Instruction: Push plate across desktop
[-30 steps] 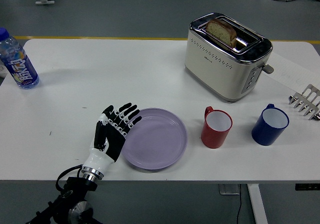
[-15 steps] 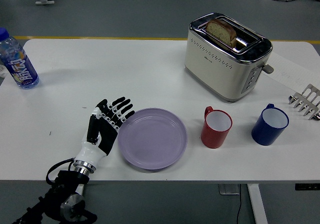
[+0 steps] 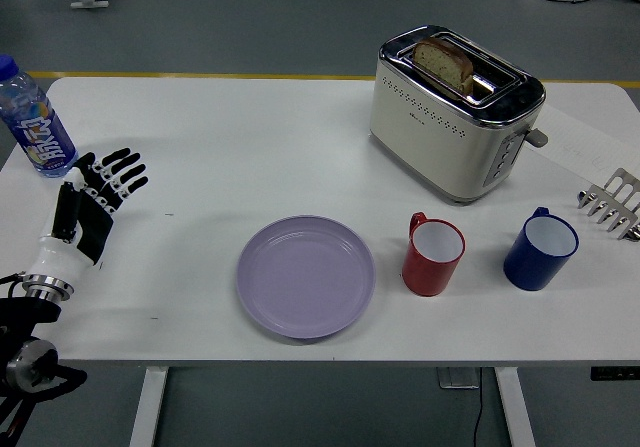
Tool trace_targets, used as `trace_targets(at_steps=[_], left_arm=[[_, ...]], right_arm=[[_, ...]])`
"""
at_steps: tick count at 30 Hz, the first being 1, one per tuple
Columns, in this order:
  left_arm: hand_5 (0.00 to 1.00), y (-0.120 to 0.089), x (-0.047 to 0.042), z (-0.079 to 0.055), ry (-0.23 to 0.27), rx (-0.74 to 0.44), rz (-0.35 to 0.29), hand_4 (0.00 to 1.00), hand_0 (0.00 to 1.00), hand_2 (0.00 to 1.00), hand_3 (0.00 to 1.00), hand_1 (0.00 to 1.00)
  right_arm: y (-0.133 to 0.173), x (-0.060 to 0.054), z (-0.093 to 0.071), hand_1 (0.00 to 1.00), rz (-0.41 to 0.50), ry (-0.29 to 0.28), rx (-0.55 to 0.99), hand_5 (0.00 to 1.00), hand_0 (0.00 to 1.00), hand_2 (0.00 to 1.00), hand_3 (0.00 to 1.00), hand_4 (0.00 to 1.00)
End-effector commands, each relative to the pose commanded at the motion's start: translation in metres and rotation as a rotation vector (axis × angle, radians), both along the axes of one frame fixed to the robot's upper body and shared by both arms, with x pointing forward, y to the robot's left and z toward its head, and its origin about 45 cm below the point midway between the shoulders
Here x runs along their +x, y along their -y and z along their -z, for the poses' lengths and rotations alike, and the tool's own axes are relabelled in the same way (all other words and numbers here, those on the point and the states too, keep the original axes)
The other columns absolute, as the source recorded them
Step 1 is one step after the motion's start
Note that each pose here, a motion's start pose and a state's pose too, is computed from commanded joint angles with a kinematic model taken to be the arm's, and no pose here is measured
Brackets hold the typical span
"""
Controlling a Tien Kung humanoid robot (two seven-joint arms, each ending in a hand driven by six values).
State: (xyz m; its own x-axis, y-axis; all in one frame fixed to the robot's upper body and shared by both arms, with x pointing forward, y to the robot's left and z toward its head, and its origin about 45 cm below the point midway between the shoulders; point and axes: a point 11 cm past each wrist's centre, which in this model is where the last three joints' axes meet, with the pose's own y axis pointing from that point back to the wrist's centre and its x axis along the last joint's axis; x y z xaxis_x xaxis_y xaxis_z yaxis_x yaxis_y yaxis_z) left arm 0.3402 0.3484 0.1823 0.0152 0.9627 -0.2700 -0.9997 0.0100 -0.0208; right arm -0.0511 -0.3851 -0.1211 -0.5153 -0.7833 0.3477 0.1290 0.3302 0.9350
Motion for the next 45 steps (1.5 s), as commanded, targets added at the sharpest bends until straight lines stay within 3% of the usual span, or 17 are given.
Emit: trace_targets(at_steps=[4,10,11,16,17,28,29,33,35,39,45], left_arm=[[0.998,-0.037,-0.0006,-0.005,0.0,0.034,-0.087,0.516,0.727,0.75,0.682,0.767],[0.998,-0.063,-0.0036,-0.007,0.004,0.053,-0.166,0.517,0.725,0.747,0.681,0.766],[0.998,-0.064,-0.0037,-0.008,0.004,0.053,-0.168,0.538,0.722,0.749,0.685,0.765],[0.998,-0.071,-0.0061,-0.007,0.006,0.049,-0.195,0.538,0.722,0.749,0.685,0.765],[0.998,-0.071,-0.0062,-0.007,0.006,0.049,-0.196,0.548,0.721,0.749,0.686,0.764],[0.998,-0.076,-0.0061,-0.011,0.021,0.042,-0.22,0.553,0.72,0.749,0.686,0.764],[0.998,-0.077,-0.0062,-0.011,0.021,0.04,-0.223,0.554,0.719,0.749,0.685,0.764],[0.998,-0.078,-0.0062,-0.012,0.027,0.037,-0.231,0.554,0.719,0.749,0.685,0.764],[0.998,-0.078,-0.0063,-0.012,0.027,0.036,-0.233,0.555,0.719,0.749,0.686,0.763],[0.998,-0.079,-0.0072,-0.01,0.021,0.032,-0.239,0.555,0.719,0.749,0.686,0.763],[0.998,-0.079,-0.0086,-0.005,0.011,0.026,-0.247,0.557,0.718,0.748,0.684,0.762]], right_arm=[[-0.004,0.0,0.002,0.543,0.023,0.005,0.014,0.438,0.561,0.66,0.59,0.301],[-0.013,0.02,0.007,0.552,0.076,0.024,0.038,0.426,0.57,0.669,0.598,0.309],[-0.013,0.022,0.007,0.584,0.085,0.03,0.038,0.426,0.595,0.709,0.637,0.34],[-0.033,0.045,0.01,0.584,0.121,-0.006,0.088,0.426,0.595,0.709,0.637,0.34],[-0.034,0.048,0.01,0.604,0.122,-0.005,0.092,0.425,0.621,0.716,0.678,0.36],[-0.028,0.083,0.006,0.614,0.114,0.052,0.129,0.427,0.642,0.723,0.687,0.365],[-0.03,0.088,0.006,0.736,0.104,0.071,0.161,0.662,0.75,0.89,0.886,0.548],[-0.03,0.104,0.005,0.736,0.077,0.129,0.218,0.662,0.75,0.89,0.886,0.548],[-0.027,0.107,0.004,0.784,0.092,0.144,0.217,0.676,0.747,0.942,0.94,0.568],[-0.024,0.113,0.002,0.784,0.247,0.202,0.241,0.676,0.747,0.942,0.94,0.568],[-0.022,0.114,0.001,0.763,0.263,0.175,0.229,0.695,0.719,0.924,0.936,0.595]])
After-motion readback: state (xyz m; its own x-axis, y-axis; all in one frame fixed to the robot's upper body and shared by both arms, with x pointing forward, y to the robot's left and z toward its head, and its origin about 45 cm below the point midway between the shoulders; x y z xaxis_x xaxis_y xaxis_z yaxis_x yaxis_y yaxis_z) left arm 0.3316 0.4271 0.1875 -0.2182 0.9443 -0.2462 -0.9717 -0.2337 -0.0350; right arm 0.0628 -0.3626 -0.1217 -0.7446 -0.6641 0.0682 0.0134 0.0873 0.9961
